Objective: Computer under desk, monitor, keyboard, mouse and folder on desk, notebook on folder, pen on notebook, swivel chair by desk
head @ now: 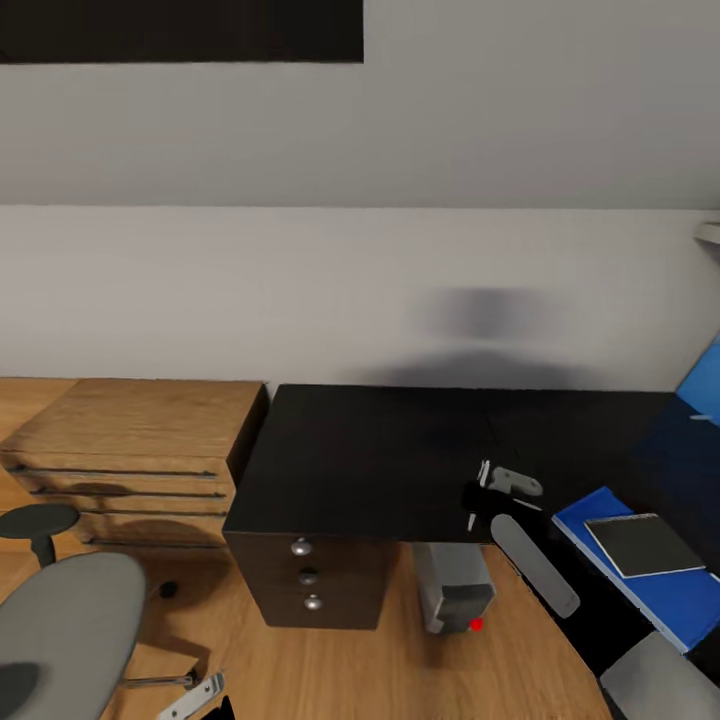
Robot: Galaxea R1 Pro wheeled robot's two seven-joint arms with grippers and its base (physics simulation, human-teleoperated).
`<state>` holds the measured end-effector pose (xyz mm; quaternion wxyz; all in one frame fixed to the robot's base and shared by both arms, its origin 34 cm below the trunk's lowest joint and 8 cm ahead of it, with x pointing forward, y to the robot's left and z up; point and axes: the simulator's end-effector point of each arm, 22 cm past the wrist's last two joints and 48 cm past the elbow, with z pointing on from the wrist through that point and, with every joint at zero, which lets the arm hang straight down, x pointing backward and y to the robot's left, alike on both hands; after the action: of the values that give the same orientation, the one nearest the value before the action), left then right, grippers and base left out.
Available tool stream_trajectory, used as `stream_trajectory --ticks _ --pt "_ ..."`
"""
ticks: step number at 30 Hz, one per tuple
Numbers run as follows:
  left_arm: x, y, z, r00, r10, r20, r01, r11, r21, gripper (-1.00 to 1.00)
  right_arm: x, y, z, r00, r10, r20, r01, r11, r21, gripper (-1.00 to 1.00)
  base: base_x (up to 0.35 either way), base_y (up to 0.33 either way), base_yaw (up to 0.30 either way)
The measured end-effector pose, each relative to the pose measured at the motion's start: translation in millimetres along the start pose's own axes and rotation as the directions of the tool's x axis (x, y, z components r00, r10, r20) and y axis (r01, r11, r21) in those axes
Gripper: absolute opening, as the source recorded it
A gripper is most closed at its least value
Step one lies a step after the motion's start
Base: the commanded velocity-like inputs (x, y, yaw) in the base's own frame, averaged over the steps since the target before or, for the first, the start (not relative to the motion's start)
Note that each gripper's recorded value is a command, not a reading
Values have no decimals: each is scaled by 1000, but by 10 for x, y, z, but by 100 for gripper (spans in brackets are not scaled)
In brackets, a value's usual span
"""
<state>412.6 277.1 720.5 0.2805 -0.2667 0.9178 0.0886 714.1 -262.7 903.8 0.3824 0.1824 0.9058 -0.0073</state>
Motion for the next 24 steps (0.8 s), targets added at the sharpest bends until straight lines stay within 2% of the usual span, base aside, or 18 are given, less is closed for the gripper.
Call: stream_trajectory --ticks 16,24 --pt "-16 -2 -7 1000 -2 7 2 1000 2 100 -312 -597 1 995 101 -14 -100 994 41 -100 0 0 -272" --pt "-22 0 -8 1000 -2 8 2 1000 2 100 -351 -677 5 994 105 -16 -104 993 49 -100 0 0 -285"
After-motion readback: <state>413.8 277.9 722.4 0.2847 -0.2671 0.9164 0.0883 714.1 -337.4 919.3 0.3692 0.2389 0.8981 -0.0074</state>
